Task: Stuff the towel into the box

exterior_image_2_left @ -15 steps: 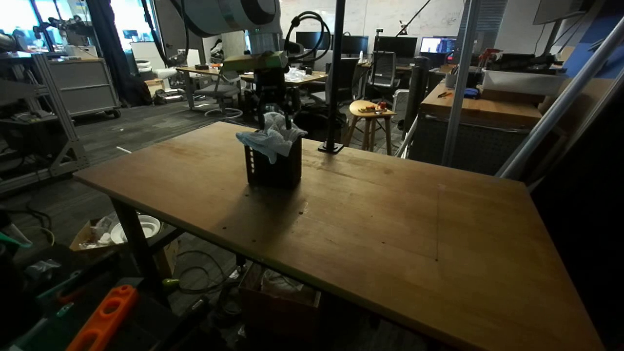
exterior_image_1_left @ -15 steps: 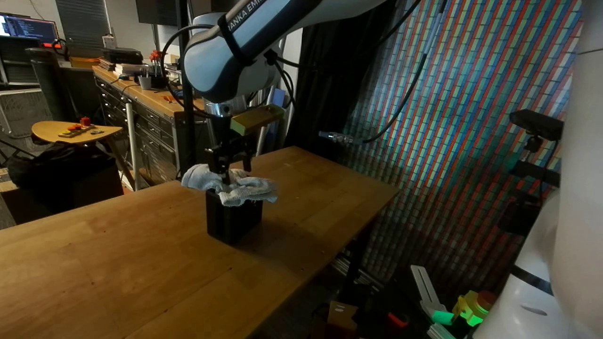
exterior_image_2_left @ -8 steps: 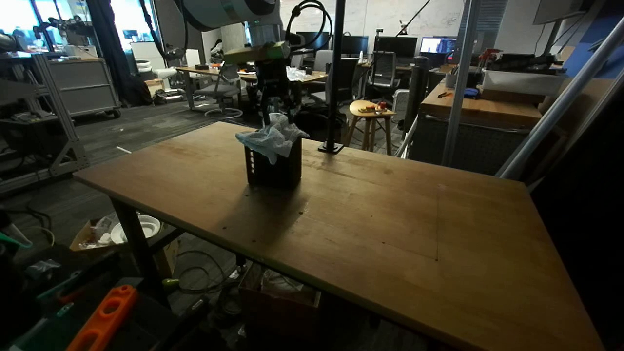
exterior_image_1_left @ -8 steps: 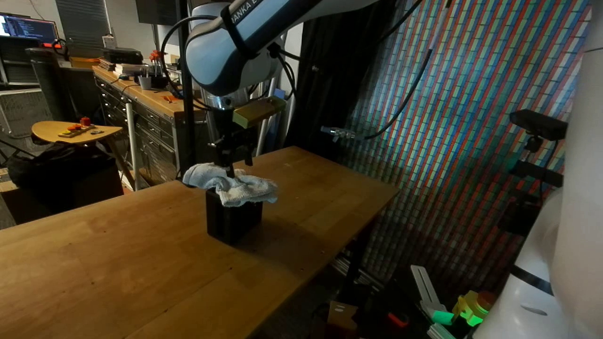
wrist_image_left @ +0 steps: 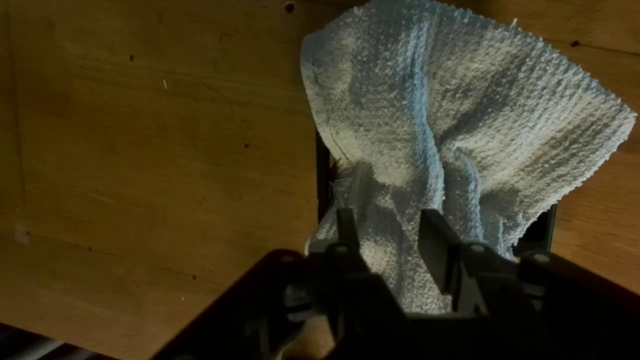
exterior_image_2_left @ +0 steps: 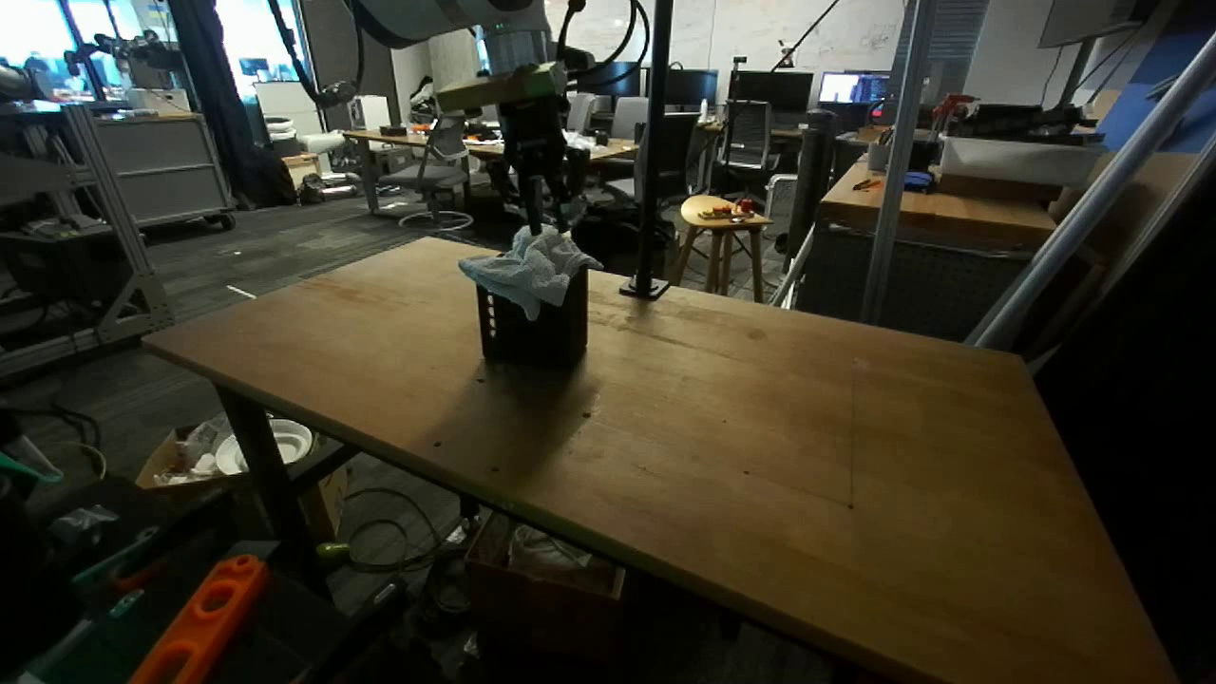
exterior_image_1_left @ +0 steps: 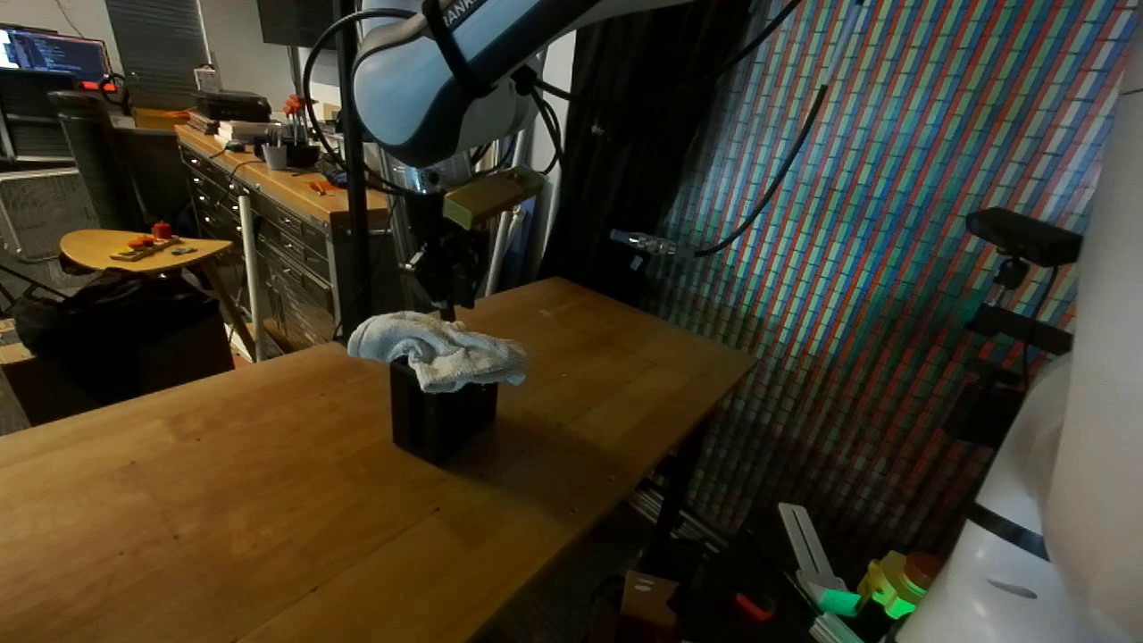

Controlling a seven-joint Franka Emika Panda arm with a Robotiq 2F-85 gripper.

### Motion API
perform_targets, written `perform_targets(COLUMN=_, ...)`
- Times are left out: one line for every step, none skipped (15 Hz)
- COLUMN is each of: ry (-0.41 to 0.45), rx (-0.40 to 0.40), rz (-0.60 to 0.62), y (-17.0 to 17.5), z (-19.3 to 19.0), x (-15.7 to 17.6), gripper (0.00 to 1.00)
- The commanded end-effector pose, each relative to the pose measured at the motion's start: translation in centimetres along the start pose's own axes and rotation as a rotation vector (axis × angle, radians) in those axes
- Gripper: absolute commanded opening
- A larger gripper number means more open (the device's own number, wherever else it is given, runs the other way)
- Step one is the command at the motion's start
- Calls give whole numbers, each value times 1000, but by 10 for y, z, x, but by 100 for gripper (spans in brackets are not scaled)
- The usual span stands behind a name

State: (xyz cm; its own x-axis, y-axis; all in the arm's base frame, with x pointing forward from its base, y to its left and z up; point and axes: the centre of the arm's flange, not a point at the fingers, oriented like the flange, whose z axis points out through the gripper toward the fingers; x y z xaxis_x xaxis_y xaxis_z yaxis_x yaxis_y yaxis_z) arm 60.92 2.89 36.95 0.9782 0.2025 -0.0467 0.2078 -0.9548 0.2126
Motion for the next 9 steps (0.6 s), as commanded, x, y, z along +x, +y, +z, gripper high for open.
perform_targets(ry=6, rx=-11, rz=5, y=-4, z=-4, x=-1, gripper=13)
perform_targets(ry=3, rx=-9, rz=4, y=-5, z=-1, x=-2, gripper=9)
perform_targets(ry=0, rx=-7, rz=4, y=-5, z=2, x=-3, gripper=9)
perform_targets(ry=-3, rx=-3, rz=4, y=-5, z=6, x=-4, gripper=7)
perform_targets(ry=-6, rx=3, rz=4, y=-6, z=9, x=-4, gripper=12)
perform_targets(ry=-9, rx=8, rz=3, y=-7, z=14, x=-4, gripper=12)
perform_targets(ry=-11, rx=13, rz=2, y=-8, z=18, x=-4, gripper=13)
perform_targets(ry=-10, rx=26, rz=3, y=-10, z=22, x=-3, gripper=14)
perform_targets(ry=-10, rx=35, rz=3, y=-13, z=26, x=-2, gripper=14)
